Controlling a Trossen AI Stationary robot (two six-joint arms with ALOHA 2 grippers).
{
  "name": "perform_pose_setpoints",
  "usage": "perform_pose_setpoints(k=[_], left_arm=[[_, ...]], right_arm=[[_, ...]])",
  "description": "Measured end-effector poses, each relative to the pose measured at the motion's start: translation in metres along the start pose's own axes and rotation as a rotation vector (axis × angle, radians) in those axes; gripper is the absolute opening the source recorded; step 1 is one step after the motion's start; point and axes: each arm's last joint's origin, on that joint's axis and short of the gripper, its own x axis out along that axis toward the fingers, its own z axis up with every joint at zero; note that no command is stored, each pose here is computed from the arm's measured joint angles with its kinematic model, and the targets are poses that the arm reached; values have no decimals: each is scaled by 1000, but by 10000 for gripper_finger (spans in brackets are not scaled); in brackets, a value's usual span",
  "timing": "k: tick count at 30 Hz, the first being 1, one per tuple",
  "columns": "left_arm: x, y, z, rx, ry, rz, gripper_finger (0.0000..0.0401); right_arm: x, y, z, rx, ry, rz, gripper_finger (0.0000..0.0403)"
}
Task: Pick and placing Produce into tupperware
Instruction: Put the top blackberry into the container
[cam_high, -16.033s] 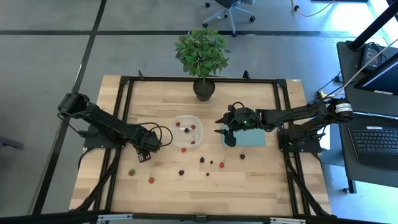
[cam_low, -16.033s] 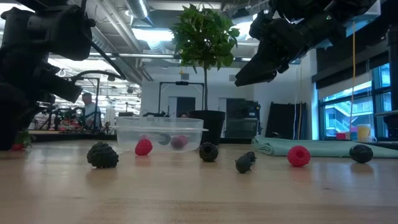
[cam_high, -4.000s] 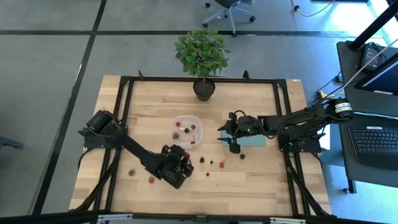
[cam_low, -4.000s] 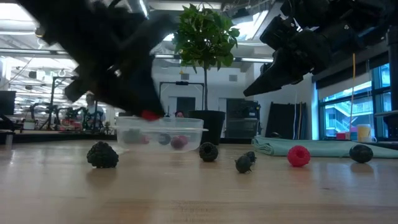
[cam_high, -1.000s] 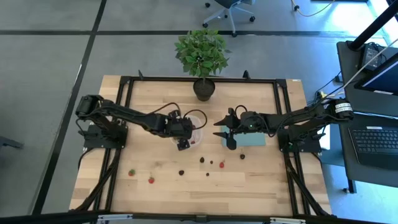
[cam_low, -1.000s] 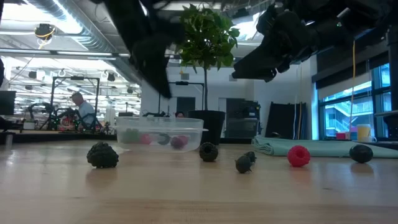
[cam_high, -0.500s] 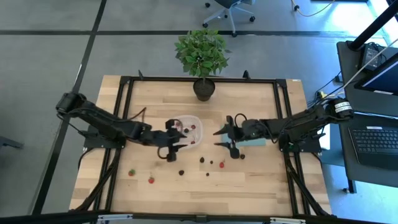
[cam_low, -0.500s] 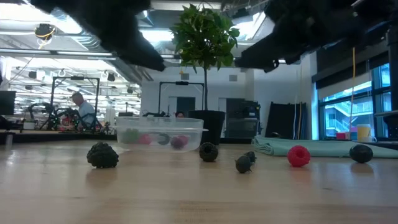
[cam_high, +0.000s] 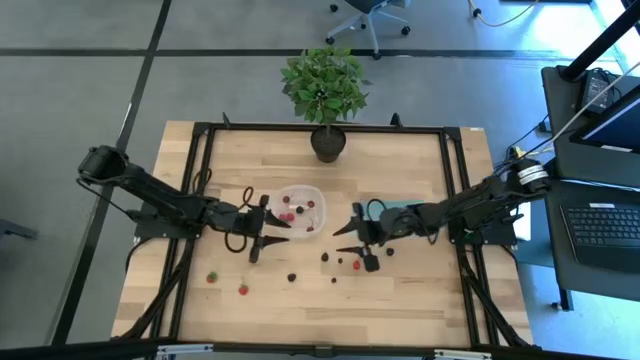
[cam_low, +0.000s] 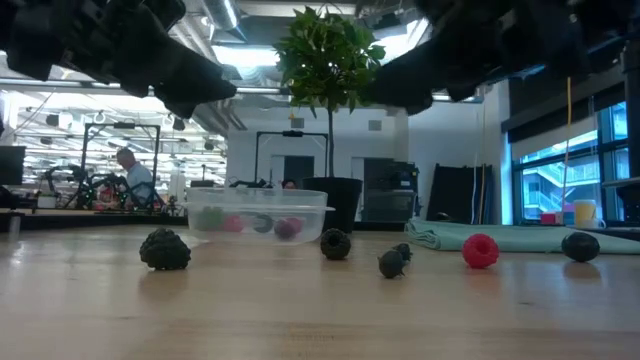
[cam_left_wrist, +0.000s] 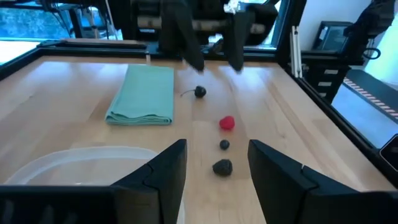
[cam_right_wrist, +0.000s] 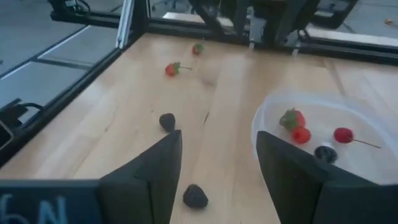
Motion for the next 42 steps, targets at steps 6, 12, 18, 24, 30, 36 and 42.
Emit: perform_pose_setpoints(k=[6,12,18,24,30,36,42], left_arm=[[-1,0,-1,2,4,-1,165],[-1,0,-2,4,14,0,165],[-1,0,-3,6,24,1,165],[-1,0,-6,11,51,3,165],[-1,0,-6,10,52,3,165],[-1,0,-6,11,57,4,165],[-1,0,-7,12,59,4,165]], right_arm=[[36,2,-9,-10,98,3,209],[66,4,-19,-39,273,15,209],[80,8,-21,-50,361,35,209],[85,8,-30,-50,422,39,209],[85,9,-37,-48,467,48,209],[88,9,-42,-48,469,47,209],[88,9,-43,-46,474,47,209]])
